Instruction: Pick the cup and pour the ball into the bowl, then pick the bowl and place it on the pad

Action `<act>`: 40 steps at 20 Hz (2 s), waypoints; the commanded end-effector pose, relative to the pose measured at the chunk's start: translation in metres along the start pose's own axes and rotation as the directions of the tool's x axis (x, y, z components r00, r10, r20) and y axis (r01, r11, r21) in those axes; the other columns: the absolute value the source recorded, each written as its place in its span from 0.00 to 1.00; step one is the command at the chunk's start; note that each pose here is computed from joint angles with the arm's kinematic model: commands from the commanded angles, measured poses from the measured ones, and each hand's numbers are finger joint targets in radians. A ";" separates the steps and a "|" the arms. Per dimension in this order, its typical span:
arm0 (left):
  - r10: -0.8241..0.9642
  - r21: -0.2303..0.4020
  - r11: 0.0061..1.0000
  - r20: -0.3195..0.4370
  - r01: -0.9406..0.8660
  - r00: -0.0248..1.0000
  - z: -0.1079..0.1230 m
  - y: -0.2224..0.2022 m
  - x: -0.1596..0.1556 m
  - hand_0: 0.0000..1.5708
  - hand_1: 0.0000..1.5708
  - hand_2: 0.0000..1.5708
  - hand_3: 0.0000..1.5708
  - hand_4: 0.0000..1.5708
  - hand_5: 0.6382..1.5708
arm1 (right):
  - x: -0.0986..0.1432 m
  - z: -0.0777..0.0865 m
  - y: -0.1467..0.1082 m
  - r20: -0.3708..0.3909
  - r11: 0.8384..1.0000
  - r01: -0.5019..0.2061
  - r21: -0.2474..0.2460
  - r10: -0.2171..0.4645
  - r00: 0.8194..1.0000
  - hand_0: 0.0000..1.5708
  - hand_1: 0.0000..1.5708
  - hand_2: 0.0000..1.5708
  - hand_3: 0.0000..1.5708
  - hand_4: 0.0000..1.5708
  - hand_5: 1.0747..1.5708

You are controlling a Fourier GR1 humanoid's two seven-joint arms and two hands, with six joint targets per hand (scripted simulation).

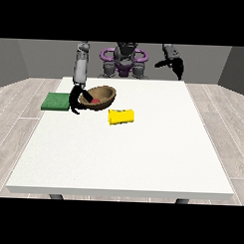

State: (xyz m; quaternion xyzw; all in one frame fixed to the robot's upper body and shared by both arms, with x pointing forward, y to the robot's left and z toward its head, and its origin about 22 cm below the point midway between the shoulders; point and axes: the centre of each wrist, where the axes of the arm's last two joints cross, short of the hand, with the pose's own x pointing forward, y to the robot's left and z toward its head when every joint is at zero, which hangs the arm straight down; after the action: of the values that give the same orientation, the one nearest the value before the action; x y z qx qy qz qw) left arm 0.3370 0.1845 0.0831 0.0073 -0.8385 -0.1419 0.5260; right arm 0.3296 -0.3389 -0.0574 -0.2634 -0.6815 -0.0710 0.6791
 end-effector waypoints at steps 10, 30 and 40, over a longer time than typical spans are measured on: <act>0.057 0.154 0.988 -0.328 -0.006 0.943 0.081 0.041 -0.092 0.00 0.00 0.00 0.00 0.64 0.83 | 0.072 -0.038 0.035 -0.331 0.964 -0.224 0.143 0.260 0.907 1.00 1.00 1.00 0.57 0.51 0.99; 0.039 0.289 0.957 -0.144 0.004 0.989 0.084 0.211 -0.033 0.00 0.00 0.00 0.00 0.84 0.99 | 0.061 -0.053 -0.128 -0.256 0.987 -0.158 0.018 0.157 0.954 1.00 1.00 1.00 0.00 0.56 1.00; 0.002 0.403 0.915 -0.062 0.023 0.998 0.119 0.308 -0.013 0.00 0.00 0.00 0.00 0.77 0.99 | 0.083 -0.061 -0.098 -0.141 0.993 -0.119 -0.004 0.117 0.983 1.00 1.00 1.00 0.00 0.48 0.99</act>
State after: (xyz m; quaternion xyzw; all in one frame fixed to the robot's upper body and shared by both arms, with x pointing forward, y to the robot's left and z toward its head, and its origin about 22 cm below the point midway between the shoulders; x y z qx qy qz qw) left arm 0.2890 0.4833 0.0900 0.1069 -0.8255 0.0189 0.5539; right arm 0.3397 -0.4296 0.0426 -0.3003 -0.6001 -0.0511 0.7397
